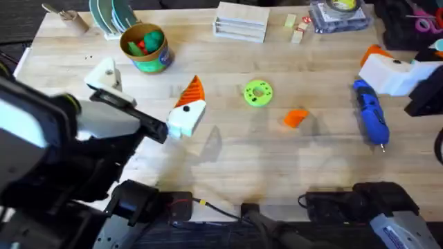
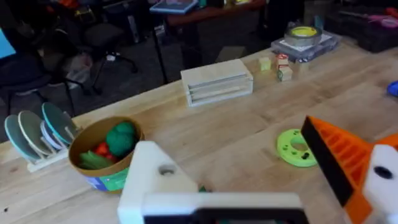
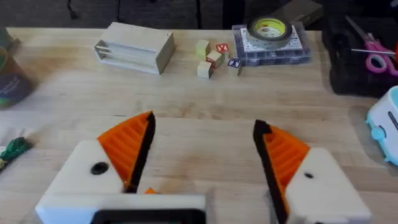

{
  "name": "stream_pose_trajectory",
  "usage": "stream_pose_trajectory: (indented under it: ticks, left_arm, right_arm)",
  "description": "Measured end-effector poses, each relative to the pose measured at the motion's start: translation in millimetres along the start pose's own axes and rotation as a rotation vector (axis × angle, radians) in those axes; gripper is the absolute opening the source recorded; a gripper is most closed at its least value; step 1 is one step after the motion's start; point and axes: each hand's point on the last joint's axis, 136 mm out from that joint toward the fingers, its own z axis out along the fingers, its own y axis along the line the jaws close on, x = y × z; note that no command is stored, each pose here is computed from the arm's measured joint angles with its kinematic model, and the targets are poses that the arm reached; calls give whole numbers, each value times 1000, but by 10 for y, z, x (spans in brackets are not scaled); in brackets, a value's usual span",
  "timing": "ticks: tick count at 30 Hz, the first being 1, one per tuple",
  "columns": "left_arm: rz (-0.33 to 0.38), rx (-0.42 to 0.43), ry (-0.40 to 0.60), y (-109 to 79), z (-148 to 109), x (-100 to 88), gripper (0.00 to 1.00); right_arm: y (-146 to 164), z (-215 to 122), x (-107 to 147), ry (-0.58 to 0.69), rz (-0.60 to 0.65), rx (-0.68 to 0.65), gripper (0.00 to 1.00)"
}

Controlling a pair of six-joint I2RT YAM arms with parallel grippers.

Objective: Pick up the gripper from the table and insert it into the empty holder that is missing its gripper. Then pick up a screw, insert it into the mounting hole, and use the screwdriver to tighten it. Finally, clean up the table by picking up the vegetable and placing it into the bucket.

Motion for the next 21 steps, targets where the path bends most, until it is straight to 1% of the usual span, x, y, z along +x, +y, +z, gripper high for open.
stream_pose_trajectory:
  ticks: [5, 11, 15, 19, 21]
  left_arm:
    - [12, 20, -95, -66, 44, 135, 993]
    - [28, 51, -184, -143, 75, 217, 993]
    - [29, 53, -184, -143, 126, 322, 993]
    - [23, 43, -149, -120, 187, 503, 993]
    - [24, 40, -151, -111, 210, 555, 993]
  right_arm:
    - [0, -1, 0, 0, 0, 0, 992]
    - [0, 0, 0, 0, 0, 0, 992]
    - [0, 0, 0, 0, 0, 0, 992]
    - [0, -1, -1, 0, 0, 0, 992]
    - [0, 0, 0, 0, 0, 0, 992]
